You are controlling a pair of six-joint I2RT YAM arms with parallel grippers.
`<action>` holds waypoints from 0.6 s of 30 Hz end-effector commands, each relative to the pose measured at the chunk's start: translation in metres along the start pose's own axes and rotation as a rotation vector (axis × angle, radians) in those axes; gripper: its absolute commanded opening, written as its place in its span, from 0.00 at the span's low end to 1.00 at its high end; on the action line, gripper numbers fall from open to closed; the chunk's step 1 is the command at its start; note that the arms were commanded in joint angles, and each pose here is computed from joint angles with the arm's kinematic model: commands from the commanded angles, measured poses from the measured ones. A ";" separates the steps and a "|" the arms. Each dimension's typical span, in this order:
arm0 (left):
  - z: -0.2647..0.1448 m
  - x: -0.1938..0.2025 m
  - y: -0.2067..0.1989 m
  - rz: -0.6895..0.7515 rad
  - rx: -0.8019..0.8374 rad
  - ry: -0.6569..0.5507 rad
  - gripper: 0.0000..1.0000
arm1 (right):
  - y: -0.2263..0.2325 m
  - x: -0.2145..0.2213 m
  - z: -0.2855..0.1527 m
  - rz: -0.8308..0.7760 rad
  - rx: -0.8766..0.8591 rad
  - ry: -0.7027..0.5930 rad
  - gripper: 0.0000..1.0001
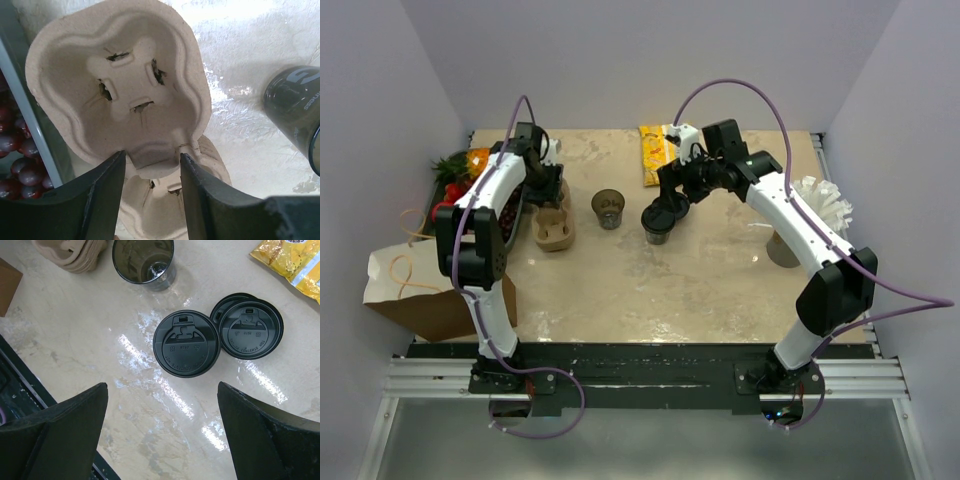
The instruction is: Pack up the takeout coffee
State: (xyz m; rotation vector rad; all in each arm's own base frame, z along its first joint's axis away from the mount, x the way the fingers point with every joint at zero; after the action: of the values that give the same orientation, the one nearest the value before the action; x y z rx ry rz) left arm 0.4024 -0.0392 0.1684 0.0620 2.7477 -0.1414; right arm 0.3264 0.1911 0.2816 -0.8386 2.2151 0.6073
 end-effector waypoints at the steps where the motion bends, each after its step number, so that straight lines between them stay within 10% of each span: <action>1: -0.005 -0.015 0.001 -0.016 0.000 -0.053 0.51 | 0.001 -0.005 -0.010 -0.022 0.017 -0.043 0.94; 18: 0.004 -0.007 0.001 -0.017 0.003 -0.011 0.50 | 0.001 0.000 -0.013 -0.019 0.031 -0.035 0.95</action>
State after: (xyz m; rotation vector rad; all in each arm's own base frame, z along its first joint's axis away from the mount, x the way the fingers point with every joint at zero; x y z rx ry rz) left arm 0.4043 -0.0393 0.1686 0.0626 2.7450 -0.1414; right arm 0.3244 0.1897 0.2723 -0.8406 2.2418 0.6027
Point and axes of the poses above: each gripper's point midway between its finger pads, its own z axis out along the fingers, its own y axis along the line the jaws close on, x = y × z, the point moved 8 cm from there along -z, back along the fingers, and after that the axes turned 3 degrees about -z, right-handed, at the moved point
